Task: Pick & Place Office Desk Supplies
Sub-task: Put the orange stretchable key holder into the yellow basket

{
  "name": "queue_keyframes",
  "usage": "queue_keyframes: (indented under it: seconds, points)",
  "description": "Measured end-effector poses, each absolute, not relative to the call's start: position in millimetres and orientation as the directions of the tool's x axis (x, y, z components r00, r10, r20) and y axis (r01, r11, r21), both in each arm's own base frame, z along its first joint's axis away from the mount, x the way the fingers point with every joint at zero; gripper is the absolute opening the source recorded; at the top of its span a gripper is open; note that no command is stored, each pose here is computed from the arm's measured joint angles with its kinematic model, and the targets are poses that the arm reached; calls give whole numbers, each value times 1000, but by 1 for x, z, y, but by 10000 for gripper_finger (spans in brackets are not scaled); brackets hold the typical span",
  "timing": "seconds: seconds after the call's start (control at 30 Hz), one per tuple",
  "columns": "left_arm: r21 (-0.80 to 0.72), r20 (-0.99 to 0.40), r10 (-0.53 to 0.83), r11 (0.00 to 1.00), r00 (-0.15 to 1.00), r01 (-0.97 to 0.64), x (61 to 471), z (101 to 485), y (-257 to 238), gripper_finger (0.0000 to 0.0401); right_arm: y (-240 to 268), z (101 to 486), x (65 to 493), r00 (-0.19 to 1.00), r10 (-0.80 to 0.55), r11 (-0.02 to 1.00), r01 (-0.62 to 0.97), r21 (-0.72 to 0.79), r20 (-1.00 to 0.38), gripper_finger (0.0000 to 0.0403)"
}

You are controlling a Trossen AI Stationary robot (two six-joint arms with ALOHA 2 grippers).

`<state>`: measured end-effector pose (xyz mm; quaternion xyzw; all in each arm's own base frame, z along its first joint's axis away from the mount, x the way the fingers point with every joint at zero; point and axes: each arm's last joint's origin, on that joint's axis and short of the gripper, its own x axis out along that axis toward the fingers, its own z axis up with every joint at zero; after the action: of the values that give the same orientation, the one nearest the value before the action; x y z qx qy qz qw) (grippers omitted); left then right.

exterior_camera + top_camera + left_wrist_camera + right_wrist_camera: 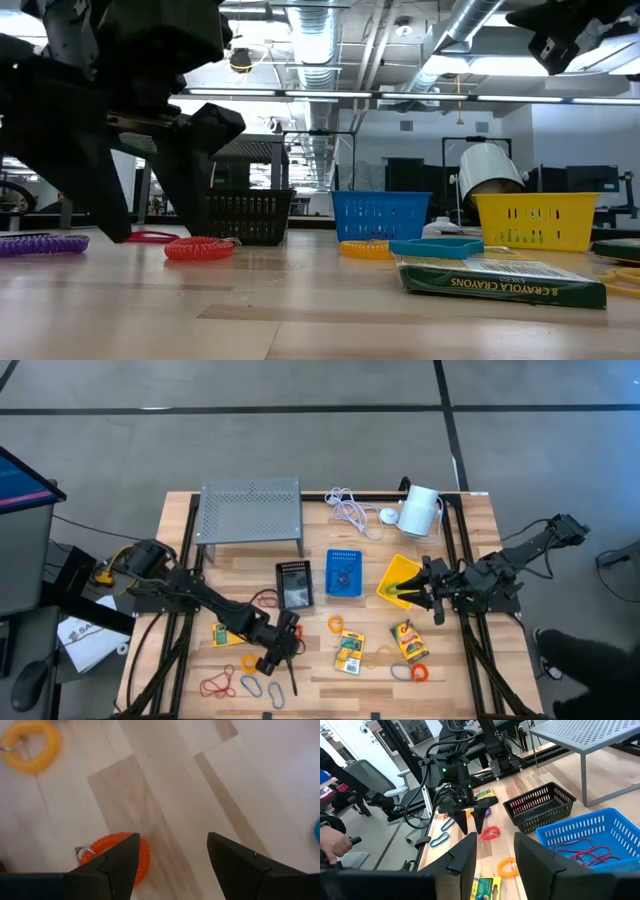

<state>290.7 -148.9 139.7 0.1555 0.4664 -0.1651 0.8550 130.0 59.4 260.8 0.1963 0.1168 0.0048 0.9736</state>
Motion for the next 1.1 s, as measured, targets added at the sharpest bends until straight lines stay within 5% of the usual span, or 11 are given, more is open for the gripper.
queue_keyframes:
  seconds: [0.8, 0.97, 1.1]
  points:
    - [220, -886, 21, 899, 463, 379, 290, 121, -142, 223, 66, 250, 142, 954, 45, 935, 64, 349, -296, 127]
    - [210, -881, 7, 902, 473, 377, 290, 125, -142, 179, 67, 251, 143, 956, 46, 934, 62, 353, -290, 127]
    - [177, -884, -28, 904, 467, 389, 289, 127, -143, 104, 67, 251, 143, 956, 47, 933, 61, 354, -289, 127]
